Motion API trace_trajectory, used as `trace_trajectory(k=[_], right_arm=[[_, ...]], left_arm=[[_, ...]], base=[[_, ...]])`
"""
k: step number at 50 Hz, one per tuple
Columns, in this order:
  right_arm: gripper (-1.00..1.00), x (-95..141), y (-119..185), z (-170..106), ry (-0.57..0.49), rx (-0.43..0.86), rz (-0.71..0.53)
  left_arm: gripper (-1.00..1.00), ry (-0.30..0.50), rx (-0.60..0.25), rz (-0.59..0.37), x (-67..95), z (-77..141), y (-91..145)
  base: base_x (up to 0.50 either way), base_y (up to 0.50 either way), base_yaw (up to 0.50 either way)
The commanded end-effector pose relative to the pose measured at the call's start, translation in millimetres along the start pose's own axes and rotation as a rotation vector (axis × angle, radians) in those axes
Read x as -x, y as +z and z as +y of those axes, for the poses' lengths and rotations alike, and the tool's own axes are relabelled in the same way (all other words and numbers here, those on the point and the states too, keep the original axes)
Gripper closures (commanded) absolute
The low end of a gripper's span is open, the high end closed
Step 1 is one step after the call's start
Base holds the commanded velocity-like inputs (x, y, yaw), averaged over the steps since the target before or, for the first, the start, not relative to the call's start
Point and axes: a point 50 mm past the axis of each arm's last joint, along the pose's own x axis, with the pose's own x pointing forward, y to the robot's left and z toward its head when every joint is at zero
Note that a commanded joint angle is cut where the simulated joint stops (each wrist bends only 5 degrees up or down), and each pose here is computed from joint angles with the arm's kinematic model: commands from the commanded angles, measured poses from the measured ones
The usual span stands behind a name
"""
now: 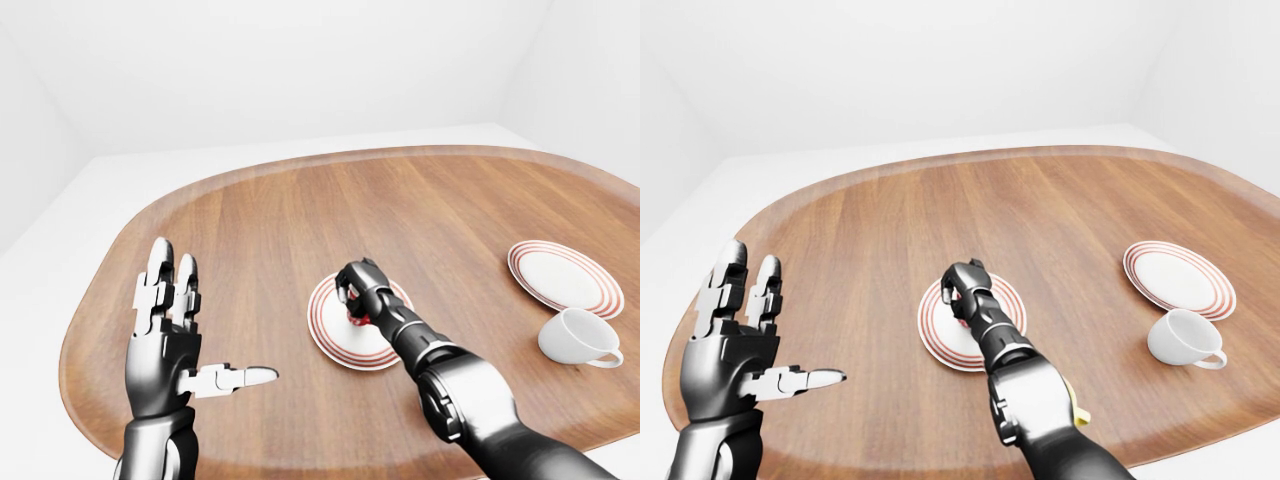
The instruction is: Put the red mug on the left plate.
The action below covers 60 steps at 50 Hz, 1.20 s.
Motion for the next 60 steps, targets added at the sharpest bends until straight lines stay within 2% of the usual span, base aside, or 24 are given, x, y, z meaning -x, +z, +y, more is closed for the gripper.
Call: trace_trajectory(k=[1, 6, 10, 19, 21, 52, 53, 54, 60], right_arm=[[1.0, 1, 6, 4, -0.045, -0.063, -0.002], [1.0, 1, 8, 2, -0.079, -0.083, 0.0], [1.0, 2, 10, 9, -0.066, -0.031, -0.017], [1.0, 2, 10, 9, -0.064, -0.034, -0.016], [1.0, 2, 12, 10, -0.07, 0.005, -0.029], [1.0, 4, 11, 16, -0.026, 0.006, -0.027], [0.76, 4, 11, 16, -0.026, 0.006, -0.027], [-1.0, 4, 11, 16, -0.022, 0.001, -0.026], [-1.0, 4, 11, 17, -0.013, -0.008, -0.024]], left_arm=[[-1.0, 0.001, 0.002, 0.001, -1.0, 1, -1], [-1.0, 0.002, 0.003, 0.002, -1.6, 1, -2], [-1.0, 0.003, 0.004, 0.004, -1.7, 1, -2], [-1.0, 0.004, 0.005, 0.005, -1.9, 2, -3], [-1.0, 0.004, 0.004, 0.005, -2.0, 2, -3], [-1.0, 0.004, 0.005, 0.009, -2.2, 2, -4], [-1.0, 0.004, 0.006, 0.008, -2.2, 2, -4], [-1.0, 0.004, 0.005, 0.008, -2.1, 2, -4], [-1.0, 0.003, 0.005, 0.007, -2.1, 2, -4]], base=[[0.01, 0.0, 0.0], [0.0, 0.0, 0.0], [0.0, 0.0, 0.0], [0.0, 0.0, 0.0], [0.0, 0.0, 0.0], [0.0, 0.0, 0.0], [0.0, 0.0, 0.0], [0.0, 0.0, 0.0], [0.0, 0.0, 0.0]])
